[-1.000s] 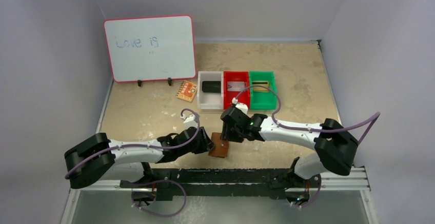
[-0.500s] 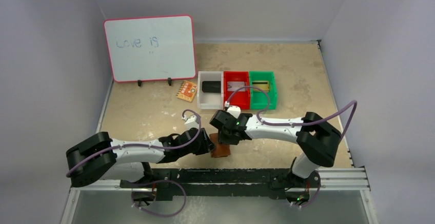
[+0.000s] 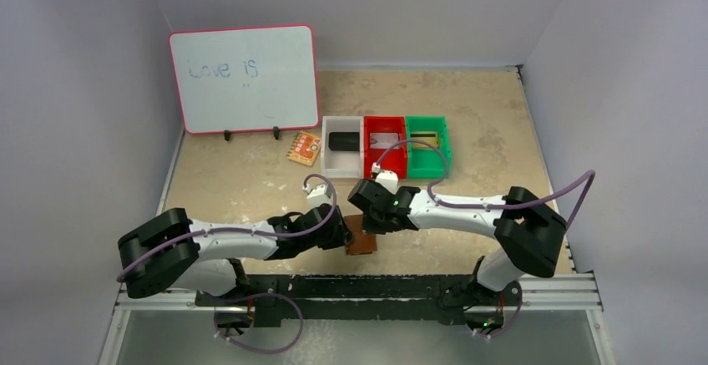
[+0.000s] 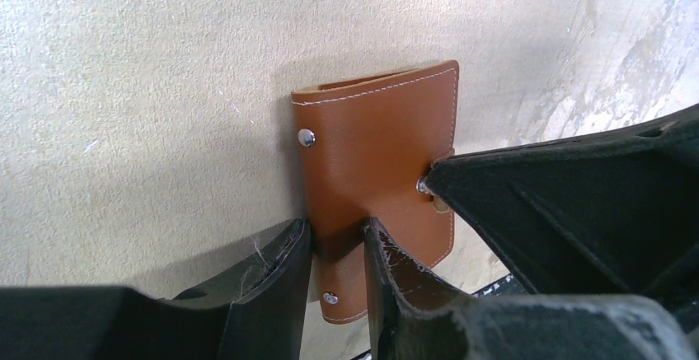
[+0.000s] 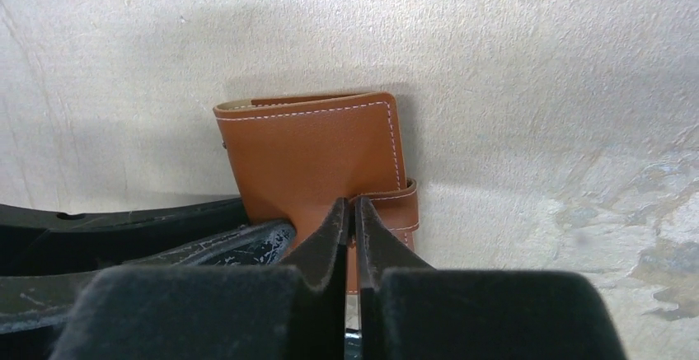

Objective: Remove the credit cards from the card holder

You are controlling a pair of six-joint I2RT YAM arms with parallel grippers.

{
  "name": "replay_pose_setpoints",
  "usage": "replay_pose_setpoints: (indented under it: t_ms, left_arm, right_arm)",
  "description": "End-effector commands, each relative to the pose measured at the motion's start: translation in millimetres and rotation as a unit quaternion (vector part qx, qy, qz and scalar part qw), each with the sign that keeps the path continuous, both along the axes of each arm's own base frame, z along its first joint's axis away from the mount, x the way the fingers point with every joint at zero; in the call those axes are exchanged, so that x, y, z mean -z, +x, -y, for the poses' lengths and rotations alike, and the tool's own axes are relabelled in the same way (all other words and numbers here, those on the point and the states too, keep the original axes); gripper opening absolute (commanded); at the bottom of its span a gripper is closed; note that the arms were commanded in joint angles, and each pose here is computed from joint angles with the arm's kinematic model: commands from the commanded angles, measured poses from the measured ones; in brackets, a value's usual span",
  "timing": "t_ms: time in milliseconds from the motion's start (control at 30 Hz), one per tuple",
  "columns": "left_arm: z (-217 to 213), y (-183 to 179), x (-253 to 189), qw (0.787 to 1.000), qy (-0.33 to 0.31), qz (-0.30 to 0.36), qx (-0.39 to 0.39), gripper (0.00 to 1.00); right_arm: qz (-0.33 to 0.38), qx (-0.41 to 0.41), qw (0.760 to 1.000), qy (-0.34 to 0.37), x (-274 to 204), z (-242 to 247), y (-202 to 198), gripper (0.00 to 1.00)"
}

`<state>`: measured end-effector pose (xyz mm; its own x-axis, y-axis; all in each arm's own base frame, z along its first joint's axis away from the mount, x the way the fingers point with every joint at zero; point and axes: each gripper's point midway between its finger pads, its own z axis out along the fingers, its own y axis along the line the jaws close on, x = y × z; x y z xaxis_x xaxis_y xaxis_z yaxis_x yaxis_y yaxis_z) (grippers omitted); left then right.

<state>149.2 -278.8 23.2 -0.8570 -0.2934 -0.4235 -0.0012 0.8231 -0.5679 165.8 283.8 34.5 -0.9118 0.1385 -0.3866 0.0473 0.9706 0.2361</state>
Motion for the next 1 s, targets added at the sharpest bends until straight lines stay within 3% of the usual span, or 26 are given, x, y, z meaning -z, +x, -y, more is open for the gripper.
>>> replay_pose_setpoints:
  t_ms: [0, 433, 567, 767, 967]
  left_arm:
    - [-32.5, -7.9, 30.9, 0.995, 0.099, -0.015, -0.003, 0.28]
    - [-45.2, -4.1, 31.2, 0.992, 0.122, -0.005, -0.027, 0.26]
    - [-39.3, -2.3, 26.1, 0.993, 0.115, 0.0, -0.02, 0.26]
    - [-31.1, -0.3, 19.6, 0.995, 0.101, 0.006, -0.016, 0.27]
    - [-26.3, 1.5, 16.2, 0.995, 0.098, 0.009, -0.013, 0.27]
  right_arm:
    - [0.001, -0.006, 0.999, 0.047, -6.4, -10.3, -5.6, 0.0]
    - [0.027, 0.06, 0.995, 0.076, -18.0, 35.1, 2.3, 0.02]
    - [0.016, 0.077, 0.993, 0.085, -7.8, 51.0, -0.3, 0.09]
    - [0.024, 0.056, 0.993, 0.105, -11.6, 51.0, -0.1, 0.29]
    - [0.033, 0.029, 0.992, 0.12, -17.4, 40.3, 3.1, 0.29]
